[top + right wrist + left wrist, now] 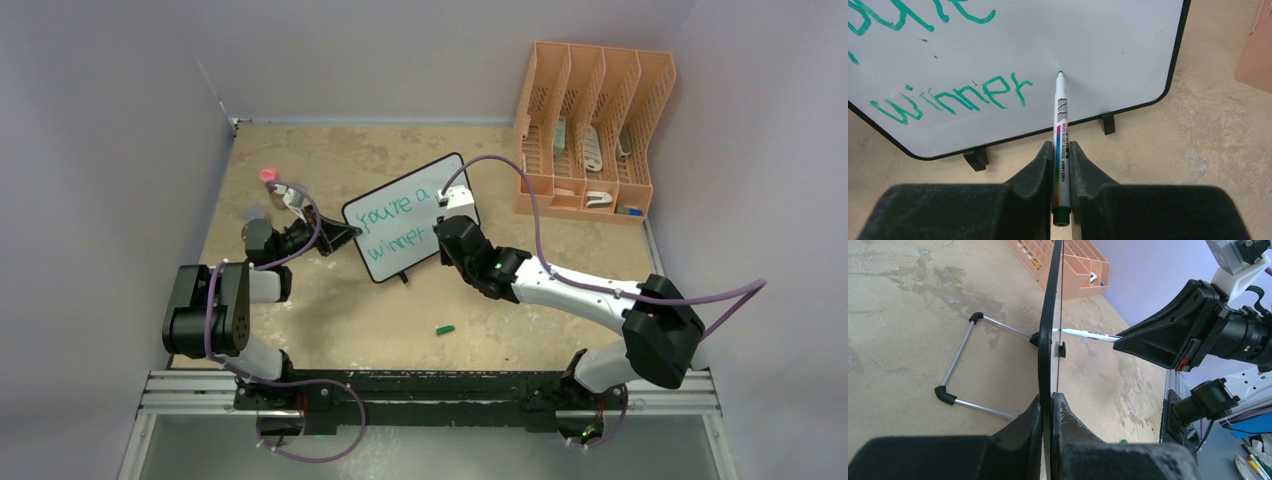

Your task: Write a sentence on the whiteboard

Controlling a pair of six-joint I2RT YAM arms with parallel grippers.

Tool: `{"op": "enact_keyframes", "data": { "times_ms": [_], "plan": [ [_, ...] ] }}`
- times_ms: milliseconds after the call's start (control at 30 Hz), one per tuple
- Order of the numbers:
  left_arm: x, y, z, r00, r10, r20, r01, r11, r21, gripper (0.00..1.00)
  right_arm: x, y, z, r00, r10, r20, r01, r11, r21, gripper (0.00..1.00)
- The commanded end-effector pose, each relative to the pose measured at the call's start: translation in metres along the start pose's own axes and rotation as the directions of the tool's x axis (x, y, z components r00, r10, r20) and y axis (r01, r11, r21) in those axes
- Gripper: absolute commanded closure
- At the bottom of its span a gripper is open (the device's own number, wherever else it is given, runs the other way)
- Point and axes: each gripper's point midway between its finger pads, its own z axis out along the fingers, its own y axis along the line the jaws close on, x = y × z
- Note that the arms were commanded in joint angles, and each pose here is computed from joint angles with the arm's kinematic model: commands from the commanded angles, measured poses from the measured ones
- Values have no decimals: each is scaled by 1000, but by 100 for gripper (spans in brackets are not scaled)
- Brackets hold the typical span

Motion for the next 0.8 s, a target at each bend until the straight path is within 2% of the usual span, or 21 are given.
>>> {"op": "enact_keyframes", "data": {
  "times_ms": [0,767],
  "plan": [
    [-15,-6,1,996,85,28,-86,996,19,100,-6,1,1,1000,15,18,-15,1000,-7,100],
    [-16,-7,1,996,87,29,-87,996,21,100,22,-3,-3,998,22,-57,-23,1000,-15,100]
  ]
}}
